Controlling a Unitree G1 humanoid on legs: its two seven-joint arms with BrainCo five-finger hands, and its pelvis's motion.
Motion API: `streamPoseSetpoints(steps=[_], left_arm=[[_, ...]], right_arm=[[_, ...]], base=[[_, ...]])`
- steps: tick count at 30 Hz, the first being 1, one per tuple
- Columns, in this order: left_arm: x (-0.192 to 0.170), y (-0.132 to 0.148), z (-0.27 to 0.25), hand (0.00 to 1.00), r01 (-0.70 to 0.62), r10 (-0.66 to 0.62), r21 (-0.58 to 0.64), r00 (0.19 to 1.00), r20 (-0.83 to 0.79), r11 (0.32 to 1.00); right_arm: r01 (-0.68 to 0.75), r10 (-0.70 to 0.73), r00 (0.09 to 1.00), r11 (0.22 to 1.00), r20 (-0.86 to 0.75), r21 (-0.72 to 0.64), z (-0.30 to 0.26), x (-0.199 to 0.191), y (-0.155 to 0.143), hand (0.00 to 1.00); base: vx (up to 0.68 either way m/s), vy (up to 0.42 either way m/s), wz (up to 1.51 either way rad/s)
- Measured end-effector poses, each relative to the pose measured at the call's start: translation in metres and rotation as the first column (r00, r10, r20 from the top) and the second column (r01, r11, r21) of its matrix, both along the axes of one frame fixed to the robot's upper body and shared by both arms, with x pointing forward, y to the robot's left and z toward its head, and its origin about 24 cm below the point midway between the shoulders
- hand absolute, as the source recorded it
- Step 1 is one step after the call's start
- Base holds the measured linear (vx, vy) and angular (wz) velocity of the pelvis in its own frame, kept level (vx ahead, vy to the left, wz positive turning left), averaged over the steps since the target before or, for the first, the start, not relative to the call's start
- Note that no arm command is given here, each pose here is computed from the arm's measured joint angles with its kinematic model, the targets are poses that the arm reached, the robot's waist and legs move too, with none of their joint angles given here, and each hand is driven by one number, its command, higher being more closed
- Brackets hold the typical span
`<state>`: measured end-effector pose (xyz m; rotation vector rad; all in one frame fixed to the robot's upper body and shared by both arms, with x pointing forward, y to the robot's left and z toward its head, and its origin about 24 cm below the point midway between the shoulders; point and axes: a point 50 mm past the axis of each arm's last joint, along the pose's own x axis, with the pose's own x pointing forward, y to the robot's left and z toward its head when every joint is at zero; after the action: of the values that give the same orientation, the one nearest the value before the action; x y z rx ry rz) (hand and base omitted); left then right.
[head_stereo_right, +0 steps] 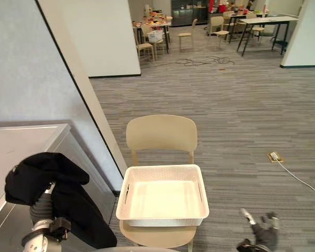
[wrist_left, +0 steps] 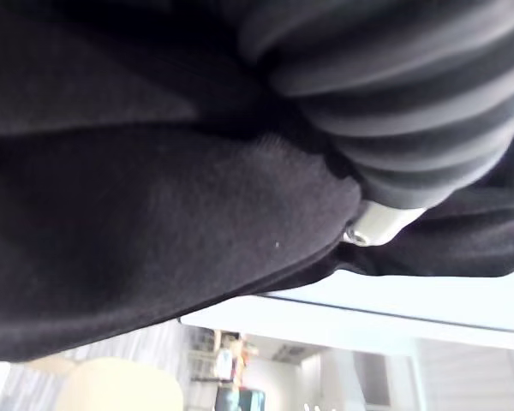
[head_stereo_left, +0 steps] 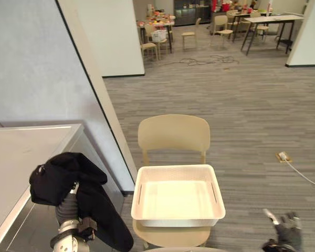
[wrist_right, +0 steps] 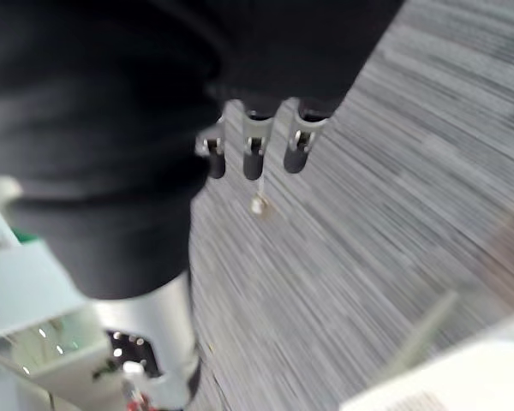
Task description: Pick up the laundry basket with both hands and put the clothes into the washing machine.
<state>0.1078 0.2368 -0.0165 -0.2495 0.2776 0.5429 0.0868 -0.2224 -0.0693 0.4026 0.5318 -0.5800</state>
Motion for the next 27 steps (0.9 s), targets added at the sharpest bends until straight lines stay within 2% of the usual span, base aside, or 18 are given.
streamPoseSetpoints(steps=[4,7,10,13,16,19,22,27], left_arm=[[-0.004,-0.007,-0.012,1.00,0.024,-0.026,-0.044,0.998,-0.053,0.999],[-0.001,-0.023,-0.021,1.00,0.080,-0.088,-0.098,0.993,-0.075,0.992],[0.005,-0.037,-0.024,1.00,0.142,-0.152,-0.135,0.986,-0.072,0.981],[0.011,-0.043,-0.022,1.00,0.176,-0.185,-0.137,0.981,-0.056,0.975],[0.027,-0.061,-0.018,1.00,0.275,-0.279,-0.148,0.960,-0.011,0.950],[0.047,-0.075,-0.009,1.00,0.366,-0.362,-0.132,0.931,0.051,0.921],[0.063,-0.069,0.000,1.00,0.380,-0.372,-0.083,0.923,0.093,0.921],[0.059,-0.051,0.000,1.00,0.359,-0.357,-0.034,0.932,0.061,0.933]], right_arm=[[-0.194,0.192,0.981,0.979,0.038,0.058,-0.005,0.024,0.029,0.00],[-0.308,0.308,0.948,0.951,0.086,-0.017,0.005,0.049,0.027,0.00],[-0.333,0.341,0.933,0.939,0.115,-0.081,0.015,0.066,0.019,0.00],[-0.343,0.352,0.928,0.935,0.123,-0.089,0.016,0.070,0.023,0.00],[-0.325,0.335,0.932,0.942,0.138,-0.089,0.020,0.065,0.026,0.00],[-0.216,0.224,0.967,0.973,0.125,-0.077,0.018,0.052,0.019,0.00],[-0.196,0.198,0.976,0.980,0.089,-0.029,0.008,0.047,0.024,0.00],[-0.213,0.215,0.971,0.977,0.101,-0.031,0.010,0.055,0.026,0.00]], base=[[-0.05,-0.165,0.69],[-0.06,-0.190,1.21],[0.01,-0.096,1.13],[0.01,-0.012,0.65],[-0.06,0.149,0.28],[0.00,0.373,0.46],[-0.01,0.425,0.86],[-0.02,0.308,0.09]])
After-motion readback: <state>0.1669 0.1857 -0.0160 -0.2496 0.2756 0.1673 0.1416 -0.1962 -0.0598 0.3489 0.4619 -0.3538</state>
